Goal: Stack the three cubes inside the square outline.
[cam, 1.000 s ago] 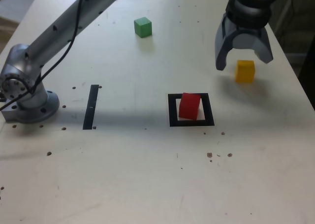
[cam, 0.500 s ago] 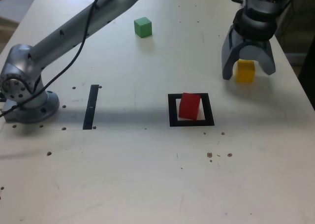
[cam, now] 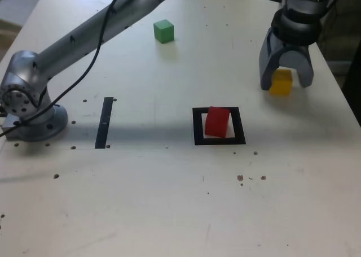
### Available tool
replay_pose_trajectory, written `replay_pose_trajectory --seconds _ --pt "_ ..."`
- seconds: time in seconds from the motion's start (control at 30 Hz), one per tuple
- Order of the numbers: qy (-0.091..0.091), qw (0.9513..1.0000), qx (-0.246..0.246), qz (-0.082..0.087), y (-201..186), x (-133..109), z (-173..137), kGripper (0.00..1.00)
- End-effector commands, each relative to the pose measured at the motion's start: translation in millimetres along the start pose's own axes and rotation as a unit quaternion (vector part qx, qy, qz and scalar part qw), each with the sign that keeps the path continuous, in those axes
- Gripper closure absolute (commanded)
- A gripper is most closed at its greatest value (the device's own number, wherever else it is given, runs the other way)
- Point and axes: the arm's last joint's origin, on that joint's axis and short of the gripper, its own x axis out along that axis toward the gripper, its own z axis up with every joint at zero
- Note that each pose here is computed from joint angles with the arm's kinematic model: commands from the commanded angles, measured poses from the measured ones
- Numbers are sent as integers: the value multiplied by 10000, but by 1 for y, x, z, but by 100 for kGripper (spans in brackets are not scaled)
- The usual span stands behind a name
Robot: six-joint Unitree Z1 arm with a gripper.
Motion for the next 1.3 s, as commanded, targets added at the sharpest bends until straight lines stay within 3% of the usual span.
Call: replay_pose_trajectory --seconds 0.0,0.17,0.5,0.7,0.97,1.13,1.27 --pt "85 10000 8 0 1 2 -1 82" --pt "101 9999 12 13 1 2 -2 96" --pt "108 9999 20 40 1 1 -2 100" --pt "53 9999 68 77 -4 -14 -10 100" --pt "136 9998 139 104 -18 -56 -49 100" --pt "251 9994 179 141 -36 -86 -93 100" --pt "387 9989 159 204 -51 -96 -127 100"
